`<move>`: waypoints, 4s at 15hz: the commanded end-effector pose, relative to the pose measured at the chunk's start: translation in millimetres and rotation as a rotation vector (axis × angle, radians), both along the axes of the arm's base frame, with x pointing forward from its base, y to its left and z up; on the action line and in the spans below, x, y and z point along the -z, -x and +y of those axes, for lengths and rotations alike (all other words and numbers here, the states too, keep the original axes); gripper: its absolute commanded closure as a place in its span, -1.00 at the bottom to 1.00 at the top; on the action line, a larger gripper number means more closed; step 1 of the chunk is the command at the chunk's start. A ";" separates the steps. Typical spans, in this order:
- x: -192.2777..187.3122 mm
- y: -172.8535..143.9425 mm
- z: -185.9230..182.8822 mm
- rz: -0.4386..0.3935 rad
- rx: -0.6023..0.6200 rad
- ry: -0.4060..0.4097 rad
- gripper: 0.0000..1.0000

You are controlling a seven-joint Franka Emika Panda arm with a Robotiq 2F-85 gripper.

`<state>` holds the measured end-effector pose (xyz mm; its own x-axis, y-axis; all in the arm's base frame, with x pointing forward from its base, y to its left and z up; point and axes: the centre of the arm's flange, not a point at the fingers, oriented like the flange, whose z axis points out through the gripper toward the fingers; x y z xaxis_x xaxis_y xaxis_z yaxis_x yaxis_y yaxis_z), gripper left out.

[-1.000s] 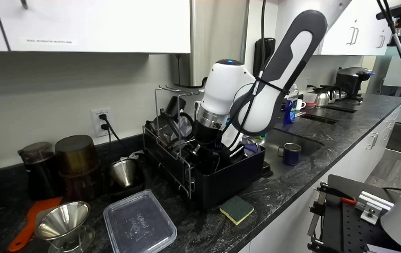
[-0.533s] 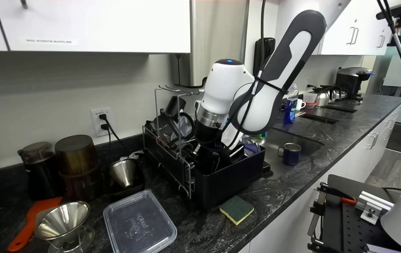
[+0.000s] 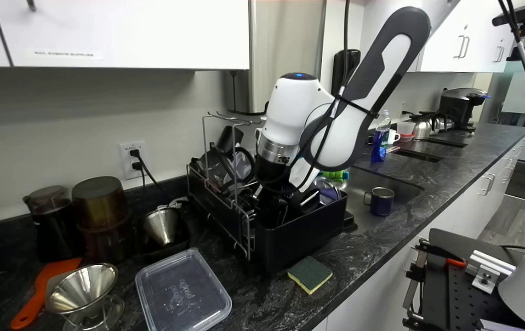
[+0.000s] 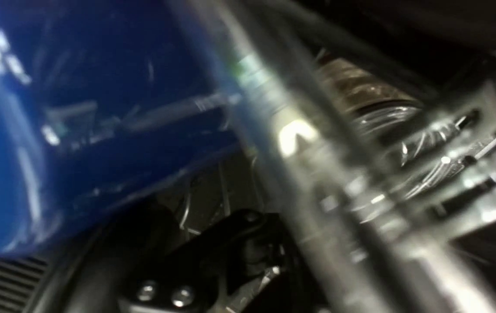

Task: Attach the lid on the dish rack onto the cup in the sink

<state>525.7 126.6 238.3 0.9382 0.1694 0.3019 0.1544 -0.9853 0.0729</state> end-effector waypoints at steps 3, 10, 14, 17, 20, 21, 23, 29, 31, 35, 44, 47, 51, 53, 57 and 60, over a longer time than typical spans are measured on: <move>-51.4 16.6 6.8 0.014 0.019 0.067 0.95; -72.2 26.3 11.8 0.019 0.036 0.093 0.95; -75.6 27.4 11.5 0.004 0.047 0.077 0.95; -78.0 28.1 12.4 -0.001 0.051 0.072 0.95; -81.7 29.8 13.2 -0.010 0.052 0.067 0.95; -84.3 30.7 14.1 -0.015 0.053 0.065 0.95; -92.4 33.6 15.8 -0.029 0.054 0.059 0.95; -114.9 46.4 19.2 -0.070 0.054 0.048 0.95; -118.1 50.3 18.0 -0.075 0.057 0.050 0.95; -126.5 57.4 9.4 -0.084 0.074 0.054 0.95; -154.0 74.8 -28.5 -0.136 0.156 0.065 0.95; -162.6 81.2 -47.9 -0.155 0.198 0.068 0.95; -174.4 91.2 -78.8 -0.181 0.264 0.071 0.95; -182.3 96.5 -97.2 -0.194 0.304 0.073 0.95; -198.8 107.2 -138.1 -0.208 0.395 0.064 0.95; -207.5 115.9 -172.5 -0.209 0.471 0.049 0.95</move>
